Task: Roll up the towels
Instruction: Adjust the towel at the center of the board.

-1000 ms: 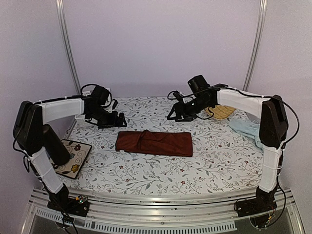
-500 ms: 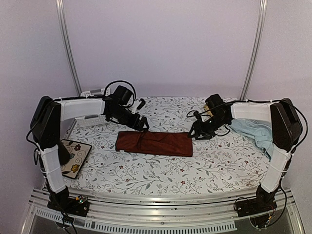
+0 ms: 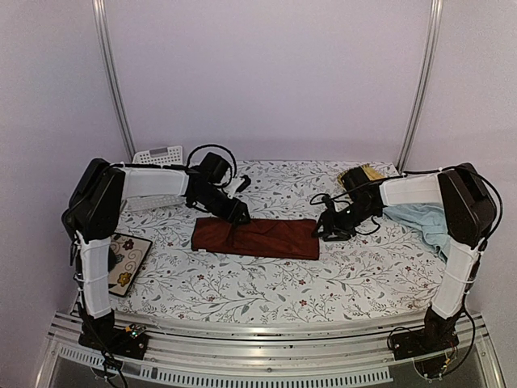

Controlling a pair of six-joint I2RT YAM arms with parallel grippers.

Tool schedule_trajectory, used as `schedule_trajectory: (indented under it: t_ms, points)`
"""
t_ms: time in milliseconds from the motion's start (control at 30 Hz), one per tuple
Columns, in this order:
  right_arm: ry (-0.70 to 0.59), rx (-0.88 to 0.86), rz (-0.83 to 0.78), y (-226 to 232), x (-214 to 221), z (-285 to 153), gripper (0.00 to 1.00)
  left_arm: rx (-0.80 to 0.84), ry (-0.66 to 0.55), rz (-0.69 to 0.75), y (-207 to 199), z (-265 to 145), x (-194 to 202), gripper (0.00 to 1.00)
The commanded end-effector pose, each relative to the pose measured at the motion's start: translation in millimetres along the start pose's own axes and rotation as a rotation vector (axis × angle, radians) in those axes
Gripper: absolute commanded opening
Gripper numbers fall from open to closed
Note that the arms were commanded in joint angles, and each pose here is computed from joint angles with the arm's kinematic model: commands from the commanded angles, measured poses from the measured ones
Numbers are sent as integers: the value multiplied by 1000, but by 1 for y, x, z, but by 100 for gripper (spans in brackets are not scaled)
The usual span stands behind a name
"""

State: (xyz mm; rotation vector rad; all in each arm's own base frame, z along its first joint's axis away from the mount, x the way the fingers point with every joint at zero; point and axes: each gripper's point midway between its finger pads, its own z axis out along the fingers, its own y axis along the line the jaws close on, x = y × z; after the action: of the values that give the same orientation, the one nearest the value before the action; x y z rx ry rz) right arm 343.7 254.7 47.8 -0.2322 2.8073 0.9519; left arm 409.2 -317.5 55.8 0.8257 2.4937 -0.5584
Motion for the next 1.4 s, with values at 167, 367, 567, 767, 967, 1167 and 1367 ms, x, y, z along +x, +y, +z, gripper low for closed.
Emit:
schedule_trajectory:
  t_ms: [167, 367, 567, 767, 967, 1167, 1367]
  points:
    - [-1, -15, 0, -3, -4, 7, 52, 118, -19, 39, -23, 7, -6, 60]
    - [1, -26, 3, -5, -4, 10, 52, 99, 14, 35, -19, 10, 3, 58]
    - [10, -29, 15, -10, -2, 15, 52, 64, 27, 33, -13, 6, 7, 55]
    - [15, -70, 31, -12, -2, 23, 50, 69, 26, 30, -13, 6, 9, 45]
    - [32, -103, 45, -11, 1, 30, 46, 76, 31, 23, -14, 8, 9, 20]
    - [44, -91, 40, -15, 6, 31, 46, 71, 4, -29, -12, -1, -2, 0]
    - [47, -79, 35, -17, 8, 30, 46, 9, -88, -159, -5, -43, -30, 0]
